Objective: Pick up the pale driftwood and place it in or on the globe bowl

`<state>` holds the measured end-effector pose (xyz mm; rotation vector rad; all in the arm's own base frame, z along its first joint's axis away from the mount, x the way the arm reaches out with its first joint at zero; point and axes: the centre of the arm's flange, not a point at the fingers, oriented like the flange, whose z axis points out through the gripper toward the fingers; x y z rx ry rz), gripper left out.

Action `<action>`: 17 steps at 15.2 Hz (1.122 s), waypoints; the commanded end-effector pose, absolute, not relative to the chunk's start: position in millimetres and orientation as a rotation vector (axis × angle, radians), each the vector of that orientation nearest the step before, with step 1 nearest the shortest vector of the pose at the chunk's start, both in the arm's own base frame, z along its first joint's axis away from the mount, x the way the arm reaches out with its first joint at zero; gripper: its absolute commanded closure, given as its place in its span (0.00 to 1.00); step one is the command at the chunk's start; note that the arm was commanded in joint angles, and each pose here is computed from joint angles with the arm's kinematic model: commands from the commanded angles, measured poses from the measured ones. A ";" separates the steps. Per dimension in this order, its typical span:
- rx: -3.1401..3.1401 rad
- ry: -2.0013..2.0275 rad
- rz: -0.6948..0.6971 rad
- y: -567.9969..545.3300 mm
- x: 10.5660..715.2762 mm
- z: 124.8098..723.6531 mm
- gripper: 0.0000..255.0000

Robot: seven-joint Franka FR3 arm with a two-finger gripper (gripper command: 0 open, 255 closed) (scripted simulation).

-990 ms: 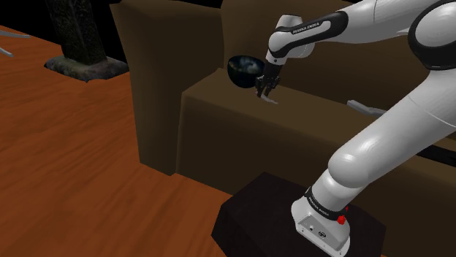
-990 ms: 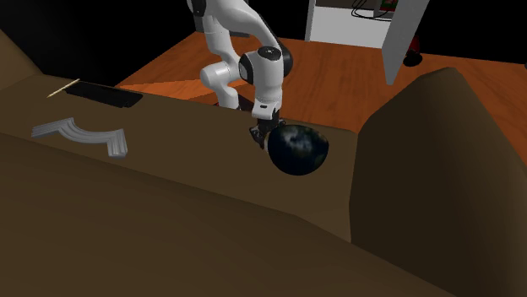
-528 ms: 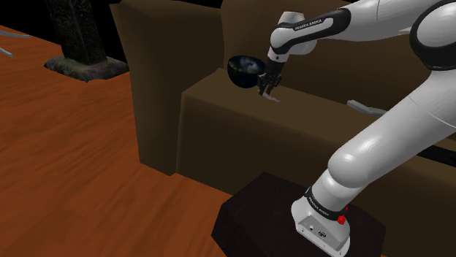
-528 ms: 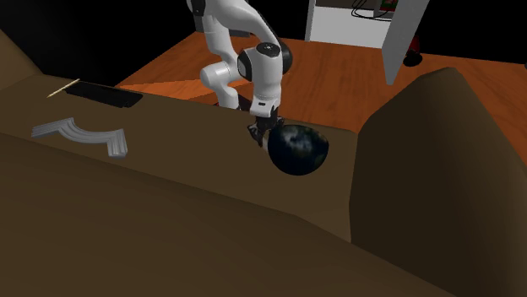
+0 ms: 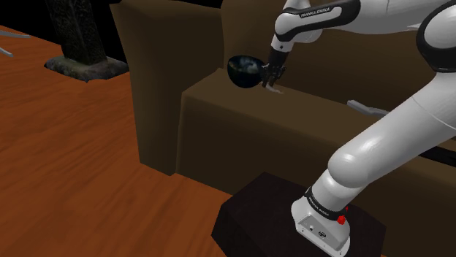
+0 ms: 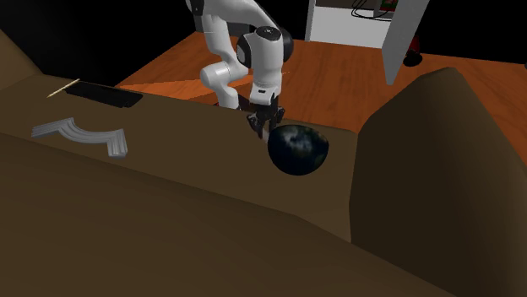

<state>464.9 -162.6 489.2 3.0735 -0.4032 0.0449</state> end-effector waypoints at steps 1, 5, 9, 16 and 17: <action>3.074 -0.403 0.044 -163.0 465.6 498.5 1.00; 3.074 -0.403 0.044 -163.0 465.6 519.7 1.00; 3.074 -0.403 0.044 -163.0 465.6 540.8 1.00; 3.074 -0.403 0.044 -163.0 465.6 577.7 1.00; 3.074 -0.403 0.044 -163.0 465.6 583.0 1.00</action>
